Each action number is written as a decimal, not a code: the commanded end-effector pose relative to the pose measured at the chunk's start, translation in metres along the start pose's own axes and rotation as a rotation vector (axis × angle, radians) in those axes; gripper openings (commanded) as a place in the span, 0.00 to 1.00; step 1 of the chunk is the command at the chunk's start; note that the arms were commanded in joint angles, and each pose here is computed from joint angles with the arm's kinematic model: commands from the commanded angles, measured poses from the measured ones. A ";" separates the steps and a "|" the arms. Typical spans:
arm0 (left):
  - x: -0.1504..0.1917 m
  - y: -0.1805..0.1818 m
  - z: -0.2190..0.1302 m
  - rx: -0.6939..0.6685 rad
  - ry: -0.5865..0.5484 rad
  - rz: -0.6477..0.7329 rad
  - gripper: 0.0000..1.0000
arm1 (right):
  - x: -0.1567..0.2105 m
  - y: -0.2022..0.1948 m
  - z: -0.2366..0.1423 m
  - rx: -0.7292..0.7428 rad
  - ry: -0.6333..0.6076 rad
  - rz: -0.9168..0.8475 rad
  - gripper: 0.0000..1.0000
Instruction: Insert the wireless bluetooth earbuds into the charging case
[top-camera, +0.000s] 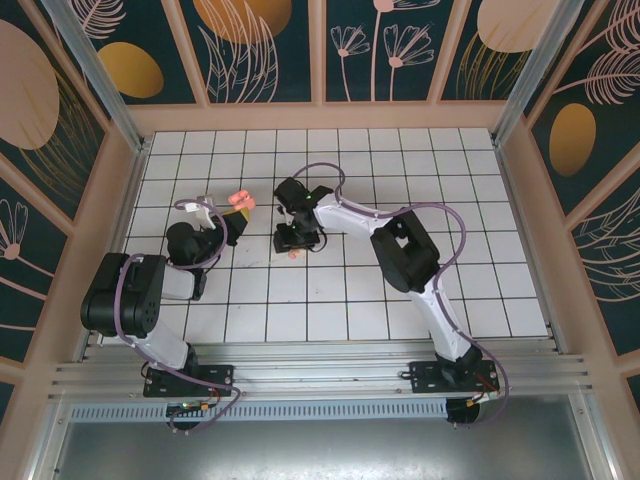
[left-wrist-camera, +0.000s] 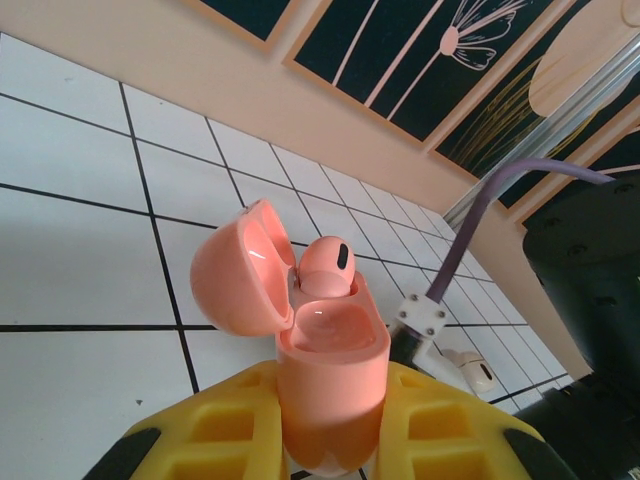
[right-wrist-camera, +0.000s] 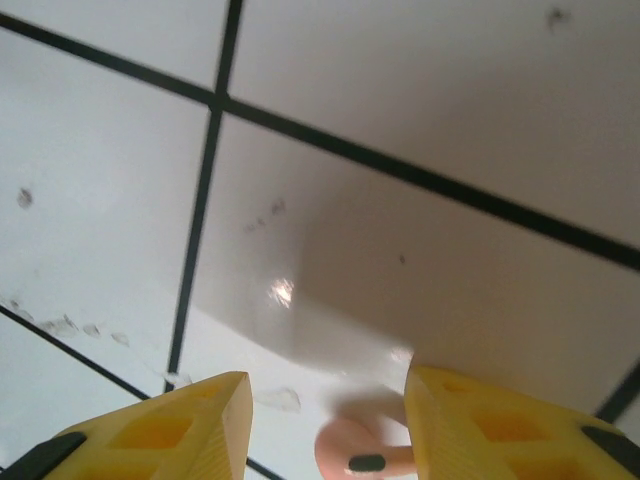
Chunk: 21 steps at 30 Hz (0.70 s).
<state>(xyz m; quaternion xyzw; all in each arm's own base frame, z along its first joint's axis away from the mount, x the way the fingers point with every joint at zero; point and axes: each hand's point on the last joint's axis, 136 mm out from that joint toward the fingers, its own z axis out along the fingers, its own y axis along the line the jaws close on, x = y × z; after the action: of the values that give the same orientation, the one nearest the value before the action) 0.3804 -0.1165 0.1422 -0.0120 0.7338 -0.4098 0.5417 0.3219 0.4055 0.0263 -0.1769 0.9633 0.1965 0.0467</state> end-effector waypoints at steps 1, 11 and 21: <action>-0.014 -0.008 0.001 0.031 -0.030 0.025 0.03 | 0.025 -0.003 -0.012 0.031 0.043 0.006 0.46; -0.015 -0.015 -0.005 0.037 -0.027 0.037 0.03 | 0.031 0.009 -0.021 0.032 0.038 -0.006 0.45; -0.016 -0.015 -0.009 0.018 -0.030 0.045 0.03 | 0.012 -0.009 -0.037 0.203 -0.005 -0.025 0.46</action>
<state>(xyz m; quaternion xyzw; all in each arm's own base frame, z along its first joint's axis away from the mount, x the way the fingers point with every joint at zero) 0.3751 -0.1164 0.1586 -0.0052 0.7271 -0.4093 0.5512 0.3122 0.3907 0.0514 -0.1818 0.9716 0.1365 0.0658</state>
